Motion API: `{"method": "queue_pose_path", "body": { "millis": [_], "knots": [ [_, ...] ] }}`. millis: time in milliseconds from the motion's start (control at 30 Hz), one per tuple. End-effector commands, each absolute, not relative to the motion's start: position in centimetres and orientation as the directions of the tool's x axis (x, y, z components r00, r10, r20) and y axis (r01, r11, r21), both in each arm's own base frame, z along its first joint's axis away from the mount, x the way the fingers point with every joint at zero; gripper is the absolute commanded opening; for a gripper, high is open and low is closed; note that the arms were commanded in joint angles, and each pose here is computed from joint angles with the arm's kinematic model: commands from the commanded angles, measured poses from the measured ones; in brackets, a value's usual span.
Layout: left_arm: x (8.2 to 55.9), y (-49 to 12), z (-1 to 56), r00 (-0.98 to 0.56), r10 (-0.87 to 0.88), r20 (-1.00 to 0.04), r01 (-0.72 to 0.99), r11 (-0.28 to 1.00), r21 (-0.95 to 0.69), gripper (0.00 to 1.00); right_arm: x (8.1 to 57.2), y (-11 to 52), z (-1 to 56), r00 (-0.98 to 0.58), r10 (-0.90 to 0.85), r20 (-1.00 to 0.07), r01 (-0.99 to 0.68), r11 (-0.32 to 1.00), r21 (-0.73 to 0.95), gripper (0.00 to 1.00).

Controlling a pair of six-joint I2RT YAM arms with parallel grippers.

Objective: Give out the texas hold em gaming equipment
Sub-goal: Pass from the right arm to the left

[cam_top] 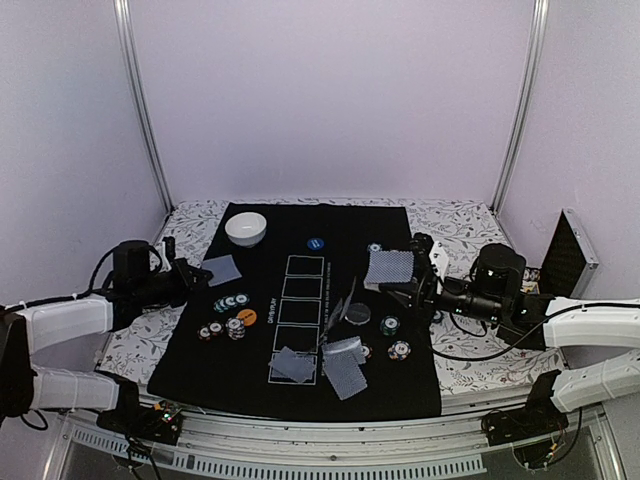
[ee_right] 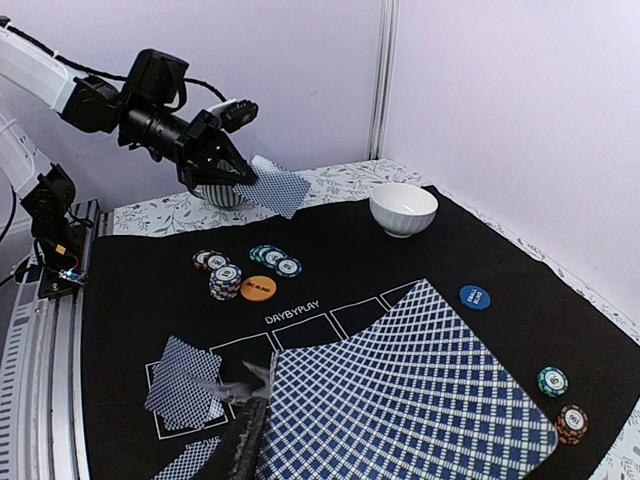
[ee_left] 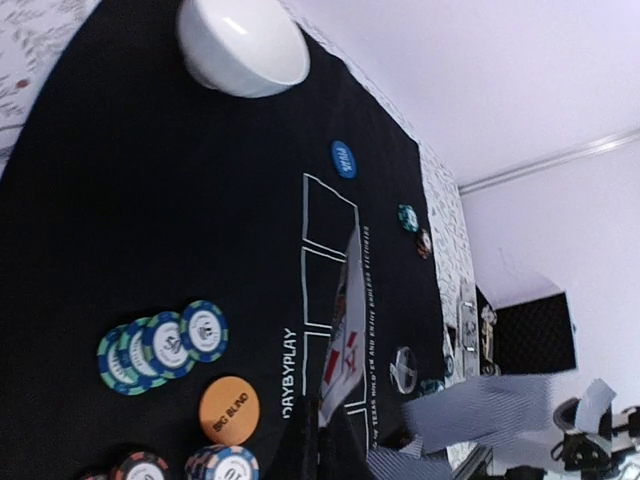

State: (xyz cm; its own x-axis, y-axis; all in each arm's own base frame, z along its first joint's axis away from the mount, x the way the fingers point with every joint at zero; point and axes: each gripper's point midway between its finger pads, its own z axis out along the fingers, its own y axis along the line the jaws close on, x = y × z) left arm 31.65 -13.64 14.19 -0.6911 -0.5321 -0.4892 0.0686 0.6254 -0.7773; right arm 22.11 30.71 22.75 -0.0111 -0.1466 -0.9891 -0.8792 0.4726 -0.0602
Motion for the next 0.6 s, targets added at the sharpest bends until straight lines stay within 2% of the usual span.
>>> {"method": "queue_pose_path", "body": {
  "millis": [0, 100, 267, 400, 567],
  "knots": [
    [32.6, -10.9, 11.9, -0.635, -0.632, -0.444, -0.042, 0.602, -0.797, 0.0, 22.2, 30.7, 24.7, 0.008, -0.103, -0.995, -0.879, 0.474, -0.056, 0.29],
    [33.0, -10.0, 9.9, -0.637, -0.651, -0.414, -0.098, 0.601, -0.793, 0.01, 22.2, 30.6, 24.8, 0.007, -0.099, -0.995, -0.877, 0.477, -0.053, 0.29],
    [32.6, -9.5, 8.3, -0.631, -0.67, -0.39, -0.152, 0.601, -0.785, 0.3, 22.0, 30.2, 25.3, 0.001, -0.087, -0.996, -0.874, 0.484, -0.043, 0.29],
    [32.2, -8.6, 8.6, -0.601, -0.685, -0.412, -0.176, 0.617, -0.767, 0.54, 21.9, 29.9, 25.6, 0.004, -0.086, -0.996, -0.87, 0.491, -0.045, 0.29],
    [31.7, -7.4, 10.1, -0.55, -0.698, -0.459, -0.196, 0.642, -0.742, 0.72, 21.7, 29.0, 25.6, -0.013, -0.071, -0.997, -0.864, 0.502, -0.024, 0.3]
  ]
}}
